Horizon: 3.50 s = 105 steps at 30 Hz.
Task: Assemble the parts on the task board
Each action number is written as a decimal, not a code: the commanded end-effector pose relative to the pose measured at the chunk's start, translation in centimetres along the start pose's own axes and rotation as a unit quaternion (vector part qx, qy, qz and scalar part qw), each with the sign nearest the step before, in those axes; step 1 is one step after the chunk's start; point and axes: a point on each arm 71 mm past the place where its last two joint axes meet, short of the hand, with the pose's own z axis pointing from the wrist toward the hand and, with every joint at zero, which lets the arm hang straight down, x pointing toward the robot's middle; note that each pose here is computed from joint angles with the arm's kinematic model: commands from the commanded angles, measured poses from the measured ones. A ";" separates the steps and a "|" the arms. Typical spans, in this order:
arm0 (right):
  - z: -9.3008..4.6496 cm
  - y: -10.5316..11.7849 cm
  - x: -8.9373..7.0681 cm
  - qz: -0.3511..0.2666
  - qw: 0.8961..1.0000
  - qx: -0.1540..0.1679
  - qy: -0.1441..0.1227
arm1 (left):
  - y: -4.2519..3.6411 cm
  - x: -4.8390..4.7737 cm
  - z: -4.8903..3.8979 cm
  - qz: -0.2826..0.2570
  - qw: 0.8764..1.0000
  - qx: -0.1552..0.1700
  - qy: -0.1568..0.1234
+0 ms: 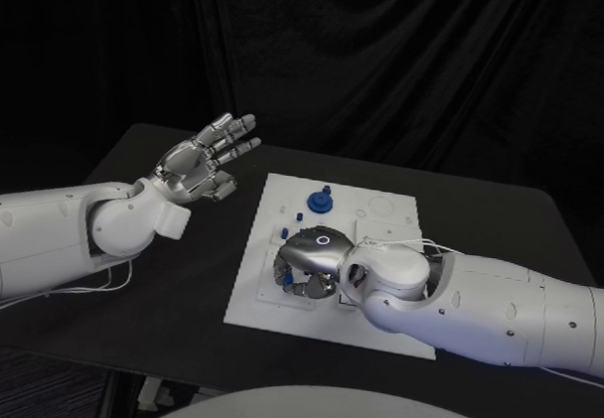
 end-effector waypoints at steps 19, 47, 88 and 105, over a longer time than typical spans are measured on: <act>0.0 0.0 0.7 -0.002 1.000 0.005 0.015 | 0.14 0.11 0.04 -0.007 1.000 0.000 0.005; -1.2 -1.2 0.7 0.006 1.000 0.015 -0.006 | 0.21 -0.03 -0.14 -0.008 1.000 -0.004 0.004; -19.5 -12.5 -4.6 0.142 0.939 0.310 -0.036 | -0.64 0.02 -1.19 0.046 0.997 0.056 -0.026; -19.1 -11.9 -0.7 0.116 0.915 0.381 0.058 | -0.65 -0.07 -1.24 0.043 0.997 0.053 -0.020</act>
